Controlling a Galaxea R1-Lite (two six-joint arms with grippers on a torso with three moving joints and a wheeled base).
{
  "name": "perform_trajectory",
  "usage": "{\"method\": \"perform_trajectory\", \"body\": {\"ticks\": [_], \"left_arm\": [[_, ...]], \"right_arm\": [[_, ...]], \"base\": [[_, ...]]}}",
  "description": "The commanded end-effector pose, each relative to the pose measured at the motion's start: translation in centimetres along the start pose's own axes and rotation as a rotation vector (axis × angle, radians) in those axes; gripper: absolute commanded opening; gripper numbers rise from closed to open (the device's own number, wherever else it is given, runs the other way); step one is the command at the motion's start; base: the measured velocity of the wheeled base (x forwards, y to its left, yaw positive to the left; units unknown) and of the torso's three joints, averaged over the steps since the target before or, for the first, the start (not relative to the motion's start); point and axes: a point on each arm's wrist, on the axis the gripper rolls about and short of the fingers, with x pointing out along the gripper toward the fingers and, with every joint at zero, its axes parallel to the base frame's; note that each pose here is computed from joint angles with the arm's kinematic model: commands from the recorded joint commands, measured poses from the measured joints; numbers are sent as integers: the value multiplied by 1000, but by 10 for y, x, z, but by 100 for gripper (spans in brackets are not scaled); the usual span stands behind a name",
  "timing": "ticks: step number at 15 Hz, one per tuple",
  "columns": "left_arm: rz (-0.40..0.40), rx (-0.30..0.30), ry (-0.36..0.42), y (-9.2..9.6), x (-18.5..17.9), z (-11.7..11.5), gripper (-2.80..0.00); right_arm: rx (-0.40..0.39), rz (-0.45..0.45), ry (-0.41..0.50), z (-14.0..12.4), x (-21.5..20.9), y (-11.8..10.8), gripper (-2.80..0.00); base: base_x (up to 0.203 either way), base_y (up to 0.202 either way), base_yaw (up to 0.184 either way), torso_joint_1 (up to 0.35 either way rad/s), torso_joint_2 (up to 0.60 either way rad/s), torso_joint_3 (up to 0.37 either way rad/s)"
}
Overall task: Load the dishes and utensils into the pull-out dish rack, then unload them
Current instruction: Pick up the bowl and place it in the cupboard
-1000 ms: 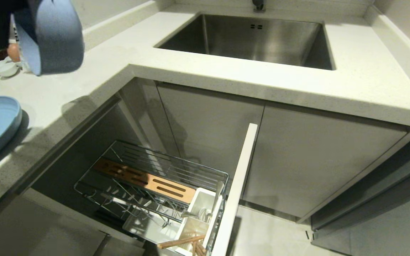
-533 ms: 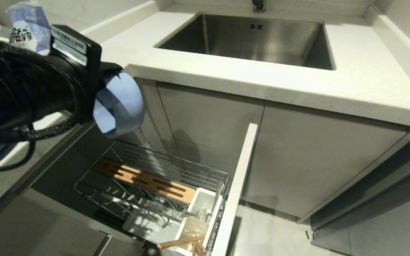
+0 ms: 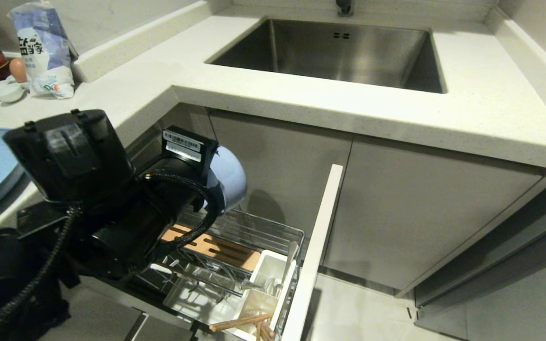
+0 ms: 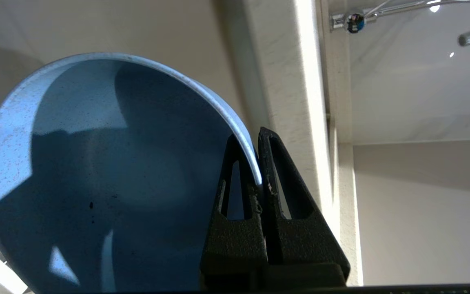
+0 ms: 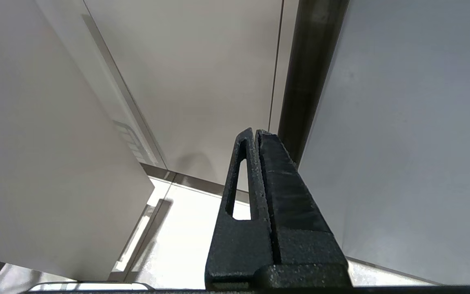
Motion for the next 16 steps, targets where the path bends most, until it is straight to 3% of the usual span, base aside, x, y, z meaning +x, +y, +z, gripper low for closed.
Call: {"method": "perform_trajectory", "body": {"ticks": [1,5,12,16], "left_arm": [[29,13,5,26,16,-24,-280],[-10,-21,-42,49,32,-38,-280],[27,-29,-119,99,68,-48,-280],[55,-90,-130,116,76,-51,-280]], "right_arm": [[-1,0,25,-7,1,0,-280],[1,0,25,-7,1,0,-280],[0,0,25,-7,1,0,-280],[1,0,25,-7,1,0,-280]], "base": [[0,0,0,0,0,0],[0,0,0,0,0,0],[0,0,0,0,0,0],[0,0,0,0,0,0]]}}
